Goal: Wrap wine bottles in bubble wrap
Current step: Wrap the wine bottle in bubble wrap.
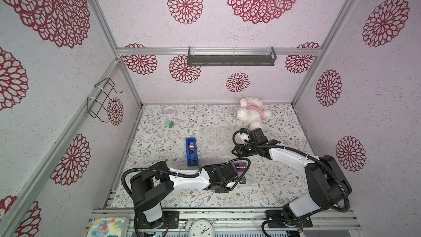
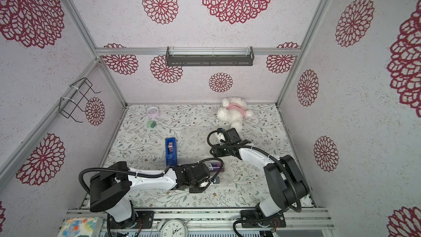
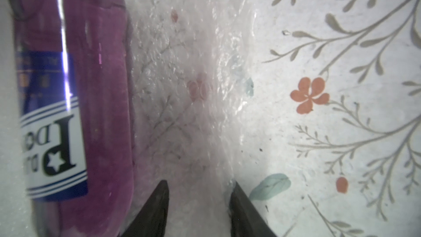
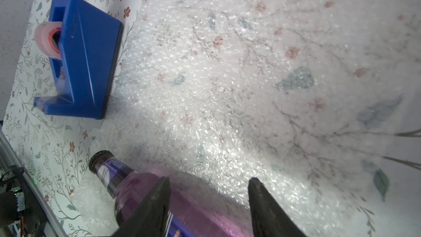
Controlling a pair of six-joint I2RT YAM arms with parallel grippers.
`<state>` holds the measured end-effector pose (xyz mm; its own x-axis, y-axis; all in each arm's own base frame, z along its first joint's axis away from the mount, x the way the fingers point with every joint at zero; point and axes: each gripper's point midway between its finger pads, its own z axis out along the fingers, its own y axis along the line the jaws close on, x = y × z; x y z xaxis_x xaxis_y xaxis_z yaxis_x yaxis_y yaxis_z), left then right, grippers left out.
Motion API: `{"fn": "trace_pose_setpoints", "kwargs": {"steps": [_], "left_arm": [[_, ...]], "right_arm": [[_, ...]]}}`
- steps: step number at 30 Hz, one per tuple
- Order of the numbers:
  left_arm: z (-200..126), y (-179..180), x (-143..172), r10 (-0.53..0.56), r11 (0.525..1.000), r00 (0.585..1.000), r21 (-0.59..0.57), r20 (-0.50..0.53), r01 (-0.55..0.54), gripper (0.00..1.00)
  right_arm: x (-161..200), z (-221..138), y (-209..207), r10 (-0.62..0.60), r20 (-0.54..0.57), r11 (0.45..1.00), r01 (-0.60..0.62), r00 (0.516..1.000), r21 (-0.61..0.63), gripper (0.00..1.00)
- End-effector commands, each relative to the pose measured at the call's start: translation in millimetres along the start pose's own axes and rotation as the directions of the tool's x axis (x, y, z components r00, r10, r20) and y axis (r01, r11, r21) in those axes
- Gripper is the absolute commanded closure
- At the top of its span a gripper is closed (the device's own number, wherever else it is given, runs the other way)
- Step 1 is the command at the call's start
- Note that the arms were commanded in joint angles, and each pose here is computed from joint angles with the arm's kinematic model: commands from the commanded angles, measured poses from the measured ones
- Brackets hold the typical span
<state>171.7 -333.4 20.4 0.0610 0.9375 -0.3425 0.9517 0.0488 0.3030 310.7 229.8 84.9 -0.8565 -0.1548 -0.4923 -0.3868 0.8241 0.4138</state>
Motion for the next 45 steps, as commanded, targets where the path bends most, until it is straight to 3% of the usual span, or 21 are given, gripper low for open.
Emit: {"fn": "trace_pose_setpoints", "kwargs": {"steps": [1,8,11,16,20,23,29,39,45], "left_arm": [[3.0,-3.5,-1.3,0.014,1.0,1.0,-0.002,0.016,-0.014,0.65],[-4.0,-0.8,-2.3,0.015,1.0,1.0,-0.008,0.016,-0.015,0.87],[-14.1,2.6,-7.2,0.016,1.0,0.999,-0.014,0.038,-0.016,0.99],[-30.6,11.1,-16.4,0.026,0.999,0.998,-0.02,0.061,-0.025,1.0],[-41.7,22.3,-23.5,0.015,1.0,0.996,-0.026,0.089,-0.013,1.0],[-46.7,33.7,-26.2,-0.004,1.0,0.995,-0.026,0.1,0.007,1.0],[-49.7,54.0,-21.4,-0.055,0.998,0.993,-0.007,0.106,0.056,1.0],[-46.5,78.6,-18.3,-0.103,0.995,0.988,-0.005,0.114,0.105,1.0],[-41.3,88.5,-17.0,-0.141,0.99,0.984,0.022,0.111,0.14,0.98]], "right_arm": [[-9.8,-4.8,4.6,0.0,0.025,1.0,0.0,1.0,-0.015,0.43],[-9.9,-5.0,4.5,-0.004,0.025,1.0,0.004,1.0,-0.013,0.44],[-9.4,-4.6,6.8,-0.007,0.016,1.0,0.007,1.0,-0.026,0.53],[-9.3,-1.3,16.1,-0.014,-0.001,0.996,0.013,1.0,-0.083,0.67],[-6.9,2.1,19.8,-0.02,-0.022,0.994,0.018,1.0,-0.111,0.68],[-7.0,4.2,19.5,-0.027,-0.037,0.994,0.022,0.999,-0.11,0.65],[-21.3,-4.2,23.3,-0.072,0.019,0.991,0.073,0.997,-0.114,0.44],[-26.2,6.5,25.3,-0.026,-0.011,0.973,0.023,1.0,-0.231,0.44],[-31.4,-5.3,27.9,-0.027,0.055,0.965,0.04,0.998,-0.26,0.34]]}}
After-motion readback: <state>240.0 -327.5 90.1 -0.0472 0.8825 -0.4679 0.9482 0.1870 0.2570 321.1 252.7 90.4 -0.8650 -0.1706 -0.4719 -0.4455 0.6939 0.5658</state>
